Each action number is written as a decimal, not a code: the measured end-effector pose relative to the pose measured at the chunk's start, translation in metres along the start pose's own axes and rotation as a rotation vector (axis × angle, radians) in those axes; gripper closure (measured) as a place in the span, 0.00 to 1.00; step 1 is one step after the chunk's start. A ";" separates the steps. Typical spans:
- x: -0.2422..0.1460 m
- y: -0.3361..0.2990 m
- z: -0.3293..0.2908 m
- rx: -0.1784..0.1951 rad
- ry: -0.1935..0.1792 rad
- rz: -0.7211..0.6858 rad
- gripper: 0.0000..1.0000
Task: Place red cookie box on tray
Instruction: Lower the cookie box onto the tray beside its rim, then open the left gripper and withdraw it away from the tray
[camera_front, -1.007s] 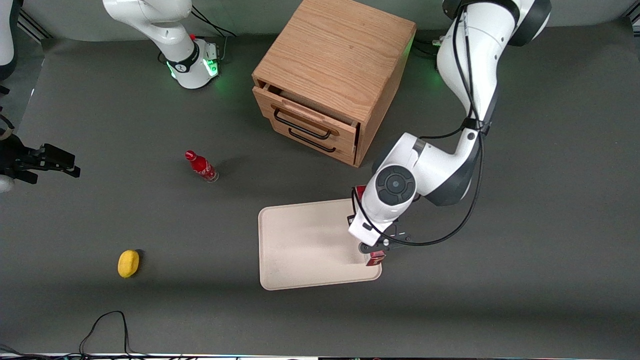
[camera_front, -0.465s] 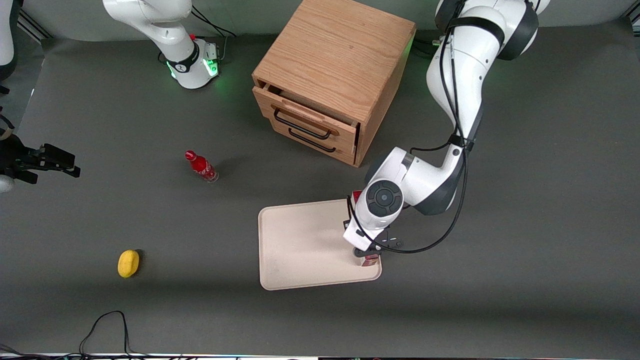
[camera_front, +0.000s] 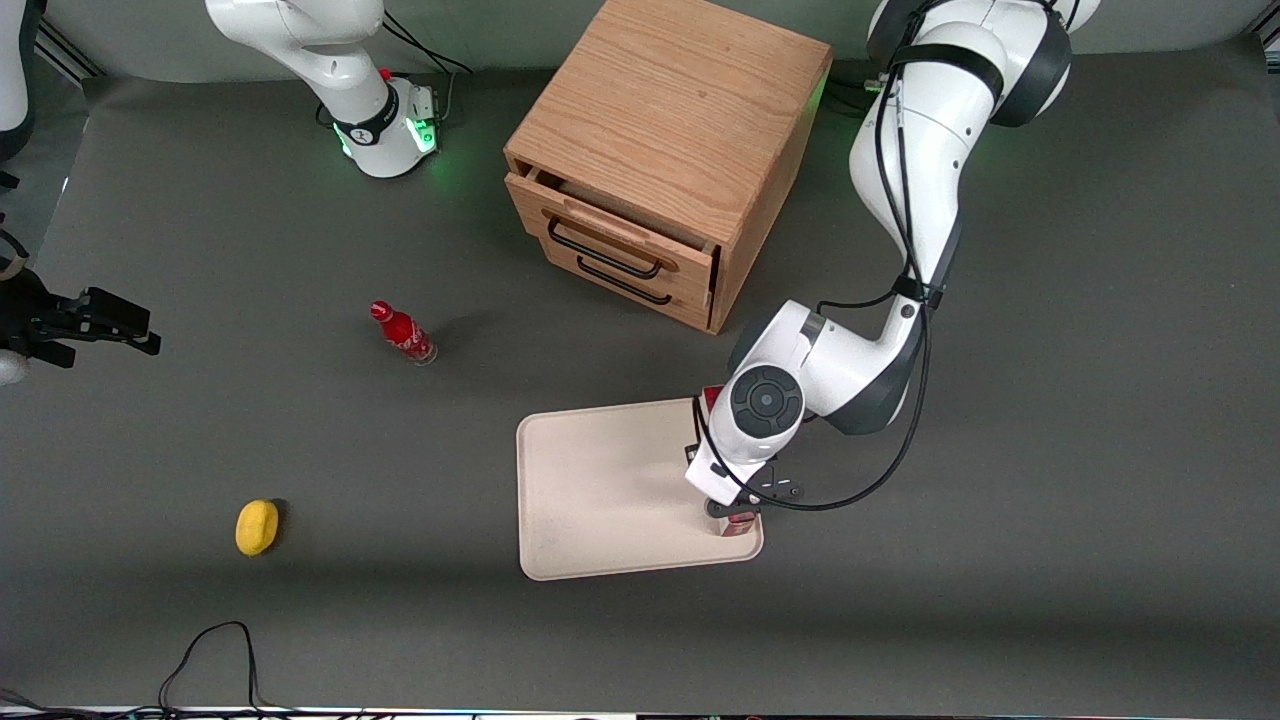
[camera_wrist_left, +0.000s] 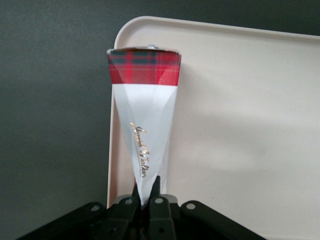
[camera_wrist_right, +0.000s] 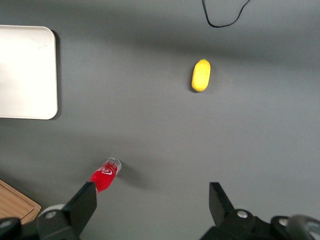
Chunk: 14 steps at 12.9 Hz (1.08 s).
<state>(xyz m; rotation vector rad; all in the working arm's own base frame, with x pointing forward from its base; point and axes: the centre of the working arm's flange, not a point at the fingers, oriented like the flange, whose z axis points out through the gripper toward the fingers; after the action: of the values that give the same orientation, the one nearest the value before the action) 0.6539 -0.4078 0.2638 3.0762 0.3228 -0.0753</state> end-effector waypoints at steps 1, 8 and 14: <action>0.000 0.000 -0.001 -0.001 0.001 0.000 0.87; 0.003 0.000 -0.008 0.001 0.004 -0.002 0.06; 0.026 -0.057 -0.090 0.064 -0.058 0.067 0.00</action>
<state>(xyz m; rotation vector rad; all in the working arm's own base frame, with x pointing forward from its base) 0.6718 -0.3424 0.3497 3.1374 0.2184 -0.1746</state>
